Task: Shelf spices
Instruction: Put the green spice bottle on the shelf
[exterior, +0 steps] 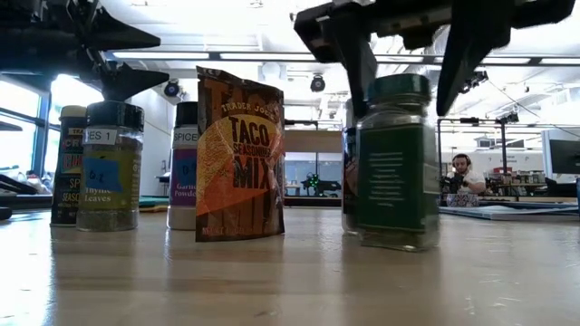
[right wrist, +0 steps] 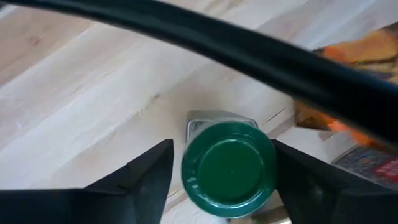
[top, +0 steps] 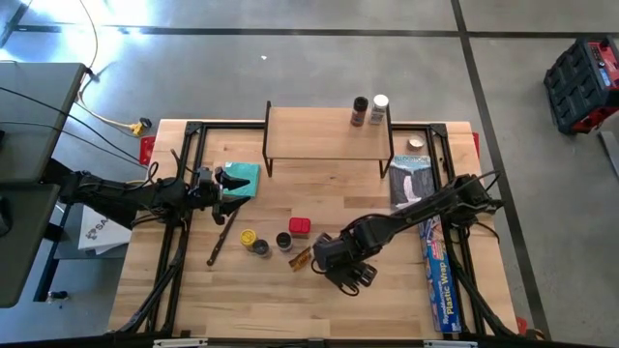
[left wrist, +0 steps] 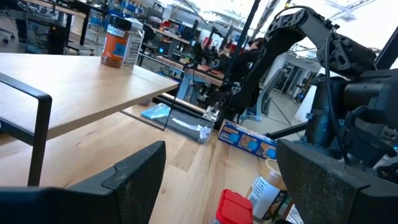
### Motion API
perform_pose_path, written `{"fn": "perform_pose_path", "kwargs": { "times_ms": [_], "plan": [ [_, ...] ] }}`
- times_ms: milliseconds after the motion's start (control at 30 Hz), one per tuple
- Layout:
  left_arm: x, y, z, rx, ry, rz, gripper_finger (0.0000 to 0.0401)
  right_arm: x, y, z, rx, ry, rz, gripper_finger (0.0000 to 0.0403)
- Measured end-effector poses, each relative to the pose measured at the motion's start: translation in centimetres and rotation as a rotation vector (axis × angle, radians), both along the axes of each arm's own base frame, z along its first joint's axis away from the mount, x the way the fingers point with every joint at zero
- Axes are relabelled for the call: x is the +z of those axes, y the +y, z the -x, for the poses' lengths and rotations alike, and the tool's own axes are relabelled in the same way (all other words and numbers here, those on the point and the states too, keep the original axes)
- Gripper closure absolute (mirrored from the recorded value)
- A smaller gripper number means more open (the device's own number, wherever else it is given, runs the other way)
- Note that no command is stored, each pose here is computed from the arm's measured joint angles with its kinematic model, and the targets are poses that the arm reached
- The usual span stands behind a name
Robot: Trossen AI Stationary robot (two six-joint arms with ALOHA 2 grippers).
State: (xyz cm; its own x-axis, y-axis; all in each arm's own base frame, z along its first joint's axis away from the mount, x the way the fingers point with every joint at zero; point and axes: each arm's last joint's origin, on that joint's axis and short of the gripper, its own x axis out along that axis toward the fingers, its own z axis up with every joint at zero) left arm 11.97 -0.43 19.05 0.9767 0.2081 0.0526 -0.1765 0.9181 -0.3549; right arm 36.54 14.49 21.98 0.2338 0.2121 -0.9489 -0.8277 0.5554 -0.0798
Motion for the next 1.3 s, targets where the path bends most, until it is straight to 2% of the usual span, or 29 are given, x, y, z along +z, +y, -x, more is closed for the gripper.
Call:
{"fn": "perform_pose_path", "kwargs": {
  "times_ms": [167,367,533,667,733,833,1000,1200,1300],
  "plan": [
    [0.0,0.0,0.0,0.0,0.0,0.0,0.0103,-0.1,0.1,-0.2,0.003,-0.021,-0.008,0.0207],
    [0.0,0.0,0.0,0.0,0.001,0.0,0.0103,1.3,0.3,-0.7,-0.006,-0.062,-0.026,0.0209],
    [0.0,0.0,0.0,0.0,0.0,0.0,0.0103,5.1,-0.3,-1.9,-0.129,-0.141,-0.048,0.0209],
    [0.0,0.0,0.0,0.0,0.0,0.0,0.0103,9.5,-2.4,-2.6,-0.24,-0.186,-0.072,0.0209],
    [0.0,0.0,0.0,0.0,0.0,0.001,0.0103,11.7,-4.2,-2.8,-0.303,-0.207,-0.087,0.0209],
    [0.0,0.0,0.0,0.0,0.0,0.001,0.0103,14.6,-7.8,-3.0,-0.417,-0.275,-0.04,0.0209],
    [0.0,0.0,0.0,0.0,-0.003,0.001,0.0103,17.9,-16.0,-2.4,-0.686,-0.338,0.029,0.0209],
    [0.0,0.0,0.0,-0.001,-0.003,0.001,0.0103,18.2,-26.8,0.3,-0.988,-0.285,-0.007,0.0209],
    [0.0,0.0,0.0,-0.001,-0.002,0.001,0.0103,17.4,-30.9,1.6,-1.095,-0.264,-0.023,0.0209]
  ]
}}
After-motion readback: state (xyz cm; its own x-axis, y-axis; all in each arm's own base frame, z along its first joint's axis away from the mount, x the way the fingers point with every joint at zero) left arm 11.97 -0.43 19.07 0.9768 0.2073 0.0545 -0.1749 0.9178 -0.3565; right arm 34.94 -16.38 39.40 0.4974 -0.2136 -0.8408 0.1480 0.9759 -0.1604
